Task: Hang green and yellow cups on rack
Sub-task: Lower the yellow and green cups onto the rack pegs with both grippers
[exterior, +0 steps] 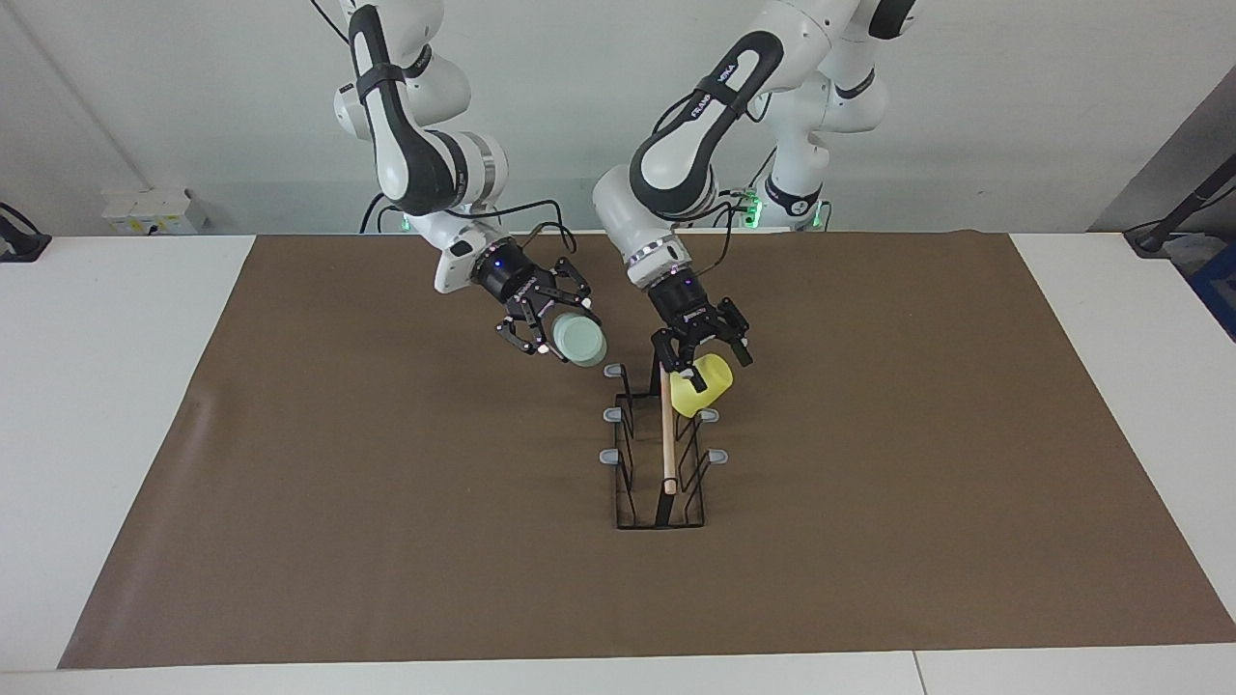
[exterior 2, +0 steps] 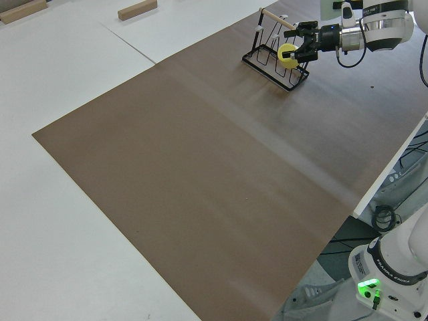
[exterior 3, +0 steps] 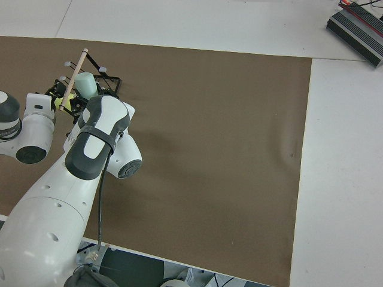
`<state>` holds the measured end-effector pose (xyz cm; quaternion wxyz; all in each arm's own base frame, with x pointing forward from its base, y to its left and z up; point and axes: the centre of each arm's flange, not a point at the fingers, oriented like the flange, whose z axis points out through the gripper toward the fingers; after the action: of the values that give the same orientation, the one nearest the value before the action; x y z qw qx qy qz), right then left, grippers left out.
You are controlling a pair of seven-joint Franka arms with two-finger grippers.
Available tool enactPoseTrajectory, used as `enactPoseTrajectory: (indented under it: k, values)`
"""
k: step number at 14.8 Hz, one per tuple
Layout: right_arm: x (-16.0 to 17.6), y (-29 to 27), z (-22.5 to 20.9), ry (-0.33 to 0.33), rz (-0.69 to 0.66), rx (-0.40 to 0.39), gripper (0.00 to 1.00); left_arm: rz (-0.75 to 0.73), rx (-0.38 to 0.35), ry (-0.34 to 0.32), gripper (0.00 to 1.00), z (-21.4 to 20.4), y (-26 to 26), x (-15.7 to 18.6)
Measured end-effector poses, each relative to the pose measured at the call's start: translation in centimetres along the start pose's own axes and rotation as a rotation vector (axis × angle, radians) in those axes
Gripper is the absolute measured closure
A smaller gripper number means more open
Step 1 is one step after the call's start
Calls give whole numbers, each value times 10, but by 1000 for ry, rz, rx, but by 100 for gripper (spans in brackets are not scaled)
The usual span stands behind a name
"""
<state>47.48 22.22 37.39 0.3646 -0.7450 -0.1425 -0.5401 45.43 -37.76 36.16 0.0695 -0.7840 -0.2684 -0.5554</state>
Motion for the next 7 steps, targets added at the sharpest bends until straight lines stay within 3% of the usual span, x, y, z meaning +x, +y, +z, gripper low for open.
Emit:
enactPoseTrajectory:
  k: [3,7]
  values:
    - [-11,1,9,33,-23,19,33,6,22,-9,0,-3,10,29]
    - [-16,-8,15,48,-87,40,33,118,69,-119,0,-2,14,75]
